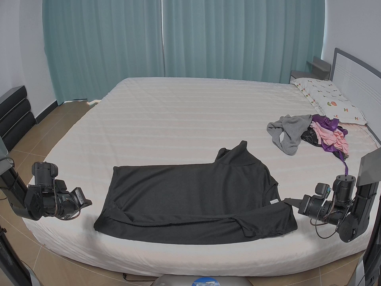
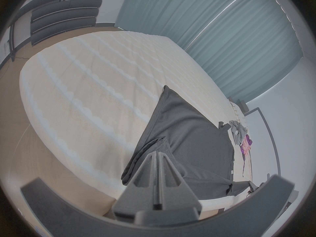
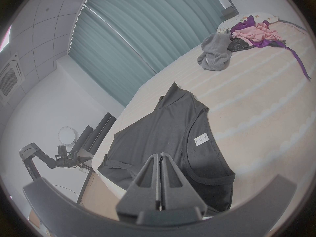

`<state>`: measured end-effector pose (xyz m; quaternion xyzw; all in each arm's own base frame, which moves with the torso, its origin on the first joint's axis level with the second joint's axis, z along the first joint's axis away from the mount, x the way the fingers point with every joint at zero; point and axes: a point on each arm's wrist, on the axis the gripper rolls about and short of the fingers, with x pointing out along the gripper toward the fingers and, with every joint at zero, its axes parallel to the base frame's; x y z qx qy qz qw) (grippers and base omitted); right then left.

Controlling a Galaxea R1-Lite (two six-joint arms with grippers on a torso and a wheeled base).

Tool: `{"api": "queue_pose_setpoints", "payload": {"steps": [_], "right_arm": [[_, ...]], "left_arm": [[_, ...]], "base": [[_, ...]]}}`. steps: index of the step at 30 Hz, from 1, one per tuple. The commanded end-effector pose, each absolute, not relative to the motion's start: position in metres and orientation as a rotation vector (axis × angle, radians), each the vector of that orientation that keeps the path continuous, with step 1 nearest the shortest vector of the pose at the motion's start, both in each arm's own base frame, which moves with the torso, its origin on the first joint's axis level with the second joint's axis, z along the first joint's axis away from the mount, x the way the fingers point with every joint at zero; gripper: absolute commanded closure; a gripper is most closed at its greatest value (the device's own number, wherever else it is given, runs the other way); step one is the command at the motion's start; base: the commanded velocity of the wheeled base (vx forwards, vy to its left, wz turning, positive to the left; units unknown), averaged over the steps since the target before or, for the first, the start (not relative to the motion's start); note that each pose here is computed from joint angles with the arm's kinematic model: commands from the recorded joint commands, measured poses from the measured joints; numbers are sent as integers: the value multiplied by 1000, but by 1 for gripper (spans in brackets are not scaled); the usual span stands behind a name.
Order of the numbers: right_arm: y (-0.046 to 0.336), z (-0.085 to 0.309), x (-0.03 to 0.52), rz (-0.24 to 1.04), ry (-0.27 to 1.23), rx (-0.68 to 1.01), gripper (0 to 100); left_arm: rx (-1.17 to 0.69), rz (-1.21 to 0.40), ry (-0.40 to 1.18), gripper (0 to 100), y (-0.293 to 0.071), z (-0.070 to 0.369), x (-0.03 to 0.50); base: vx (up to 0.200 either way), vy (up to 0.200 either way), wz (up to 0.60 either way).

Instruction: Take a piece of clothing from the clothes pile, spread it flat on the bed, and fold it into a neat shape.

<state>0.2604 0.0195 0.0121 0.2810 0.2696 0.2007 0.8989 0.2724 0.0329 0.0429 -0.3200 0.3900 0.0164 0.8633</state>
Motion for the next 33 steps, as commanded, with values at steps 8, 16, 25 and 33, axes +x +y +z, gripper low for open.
{"api": "queue_pose_setpoints", "payload": {"steps": [8, 16, 25, 33], "right_arm": [[21, 0, 270, 417, 572, 583, 100], [23, -7, 275, 442, 588, 589, 100], [23, -14, 277, 444, 603, 592, 100], [24, -14, 277, 450, 606, 592, 100]], "left_arm": [[-708, 14, 836, 100, 33, 32, 292], [-757, -165, 867, 0, 32, 15, 322], [-586, -318, 873, 0, 14, -7, 350], [-462, -381, 866, 0, 9, -21, 355]], "base": [[0, 0, 0], [0, 0, 0], [0, 0, 0], [0, 0, 0]]}}
